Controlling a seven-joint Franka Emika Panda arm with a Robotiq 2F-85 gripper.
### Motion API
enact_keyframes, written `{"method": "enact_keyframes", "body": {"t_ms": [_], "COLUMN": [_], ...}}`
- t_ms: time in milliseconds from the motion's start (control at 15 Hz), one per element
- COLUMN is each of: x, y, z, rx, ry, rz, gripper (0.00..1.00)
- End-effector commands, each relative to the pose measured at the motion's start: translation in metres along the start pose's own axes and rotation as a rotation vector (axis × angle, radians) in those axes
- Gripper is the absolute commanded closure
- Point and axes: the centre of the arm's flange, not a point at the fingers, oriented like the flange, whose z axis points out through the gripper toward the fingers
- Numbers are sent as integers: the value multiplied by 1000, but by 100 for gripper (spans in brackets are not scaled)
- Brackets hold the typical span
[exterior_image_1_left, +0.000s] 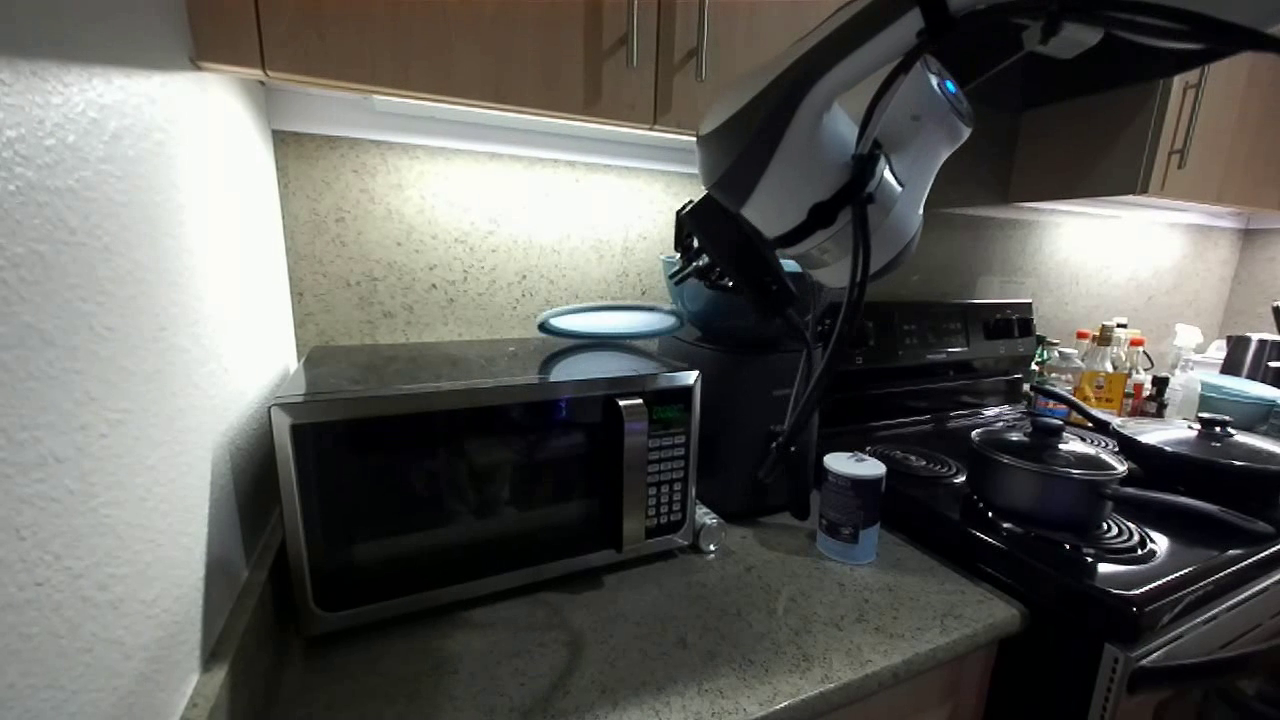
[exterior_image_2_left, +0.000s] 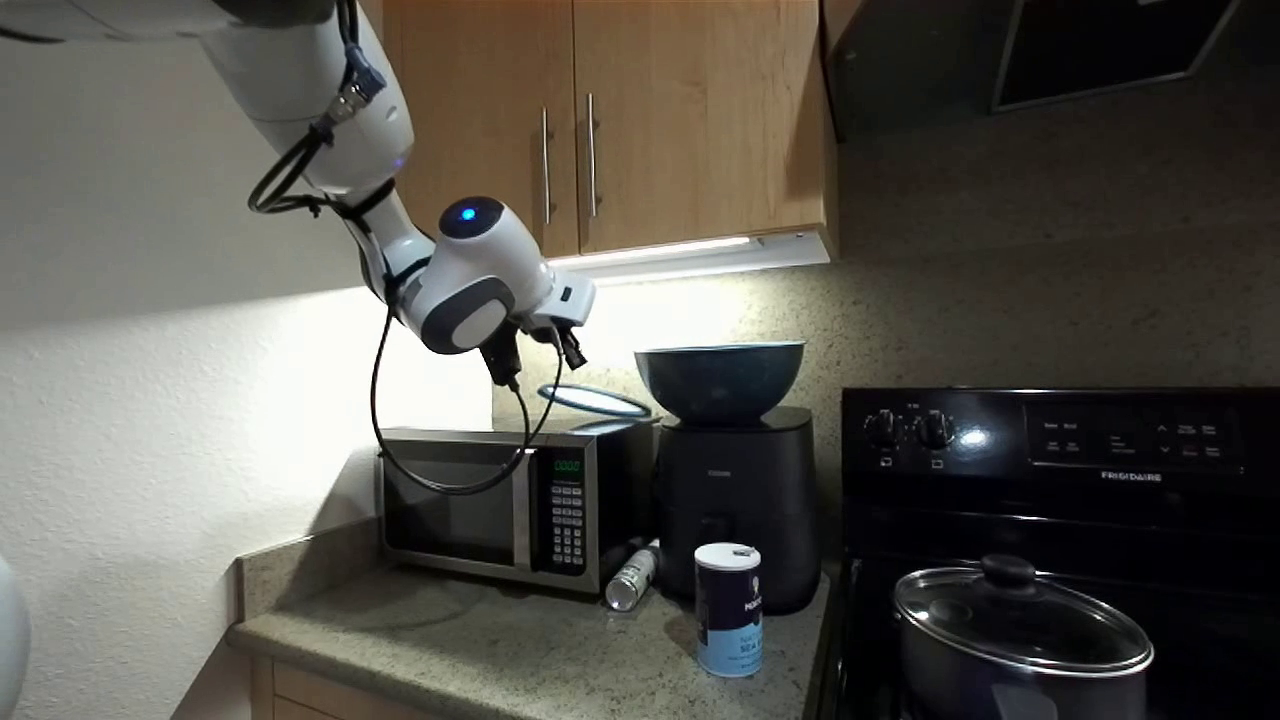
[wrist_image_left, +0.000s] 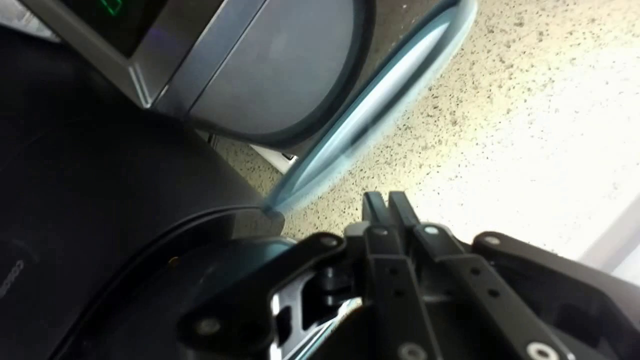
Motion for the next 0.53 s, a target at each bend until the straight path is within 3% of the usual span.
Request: {"method": "enact_keyframes", "body": {"t_ms": [0,467], "x": [3,3], "y": [3,7], "z": [-7,-15], "rx": [-7,-15], "ry": [8,7], "rz": [-15,-28], "gripper": [93,94]}}
